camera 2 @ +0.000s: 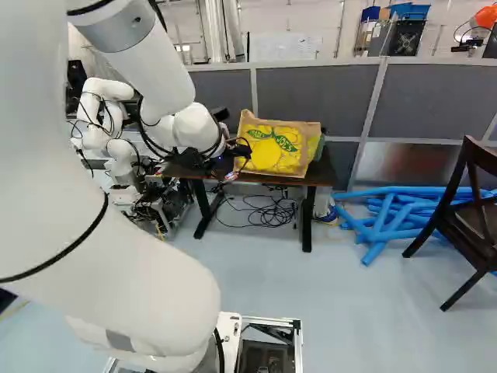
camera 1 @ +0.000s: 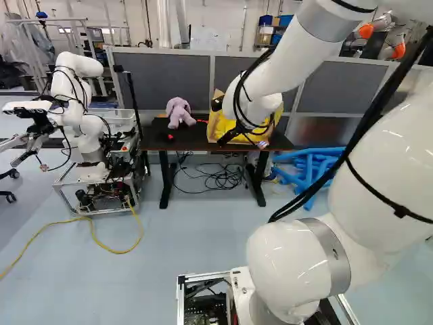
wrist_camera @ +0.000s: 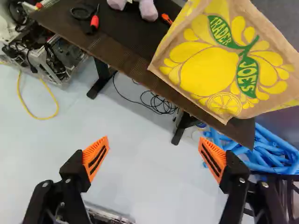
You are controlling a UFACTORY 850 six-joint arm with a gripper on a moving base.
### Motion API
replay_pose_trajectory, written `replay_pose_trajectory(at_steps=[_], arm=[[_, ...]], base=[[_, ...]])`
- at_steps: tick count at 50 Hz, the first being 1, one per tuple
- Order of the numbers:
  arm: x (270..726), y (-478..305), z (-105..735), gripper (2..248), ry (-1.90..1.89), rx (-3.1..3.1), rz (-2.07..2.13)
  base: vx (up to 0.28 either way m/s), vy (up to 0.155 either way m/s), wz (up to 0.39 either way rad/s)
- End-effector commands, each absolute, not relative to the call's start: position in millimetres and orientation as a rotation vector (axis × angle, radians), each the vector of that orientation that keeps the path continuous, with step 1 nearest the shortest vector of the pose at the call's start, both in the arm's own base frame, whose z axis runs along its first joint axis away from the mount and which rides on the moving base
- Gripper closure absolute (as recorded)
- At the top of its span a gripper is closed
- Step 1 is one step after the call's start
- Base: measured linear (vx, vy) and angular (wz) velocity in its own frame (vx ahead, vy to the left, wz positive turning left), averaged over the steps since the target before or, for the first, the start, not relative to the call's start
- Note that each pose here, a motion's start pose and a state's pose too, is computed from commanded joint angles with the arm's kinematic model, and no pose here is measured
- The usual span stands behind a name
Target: Pick up the bag on the ground and place it on the table
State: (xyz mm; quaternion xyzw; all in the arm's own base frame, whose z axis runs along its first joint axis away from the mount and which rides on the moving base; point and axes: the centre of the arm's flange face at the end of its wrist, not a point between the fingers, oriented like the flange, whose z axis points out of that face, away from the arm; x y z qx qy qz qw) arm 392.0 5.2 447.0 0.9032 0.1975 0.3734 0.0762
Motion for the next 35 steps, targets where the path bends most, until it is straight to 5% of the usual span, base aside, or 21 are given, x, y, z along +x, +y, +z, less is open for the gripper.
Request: replay_pose_trajectory(at_steps=[35], arm=[[335.6,2.3,401.6,3,0.28,2.651,1.476]], base=[[0.0,0.0,0.0]])
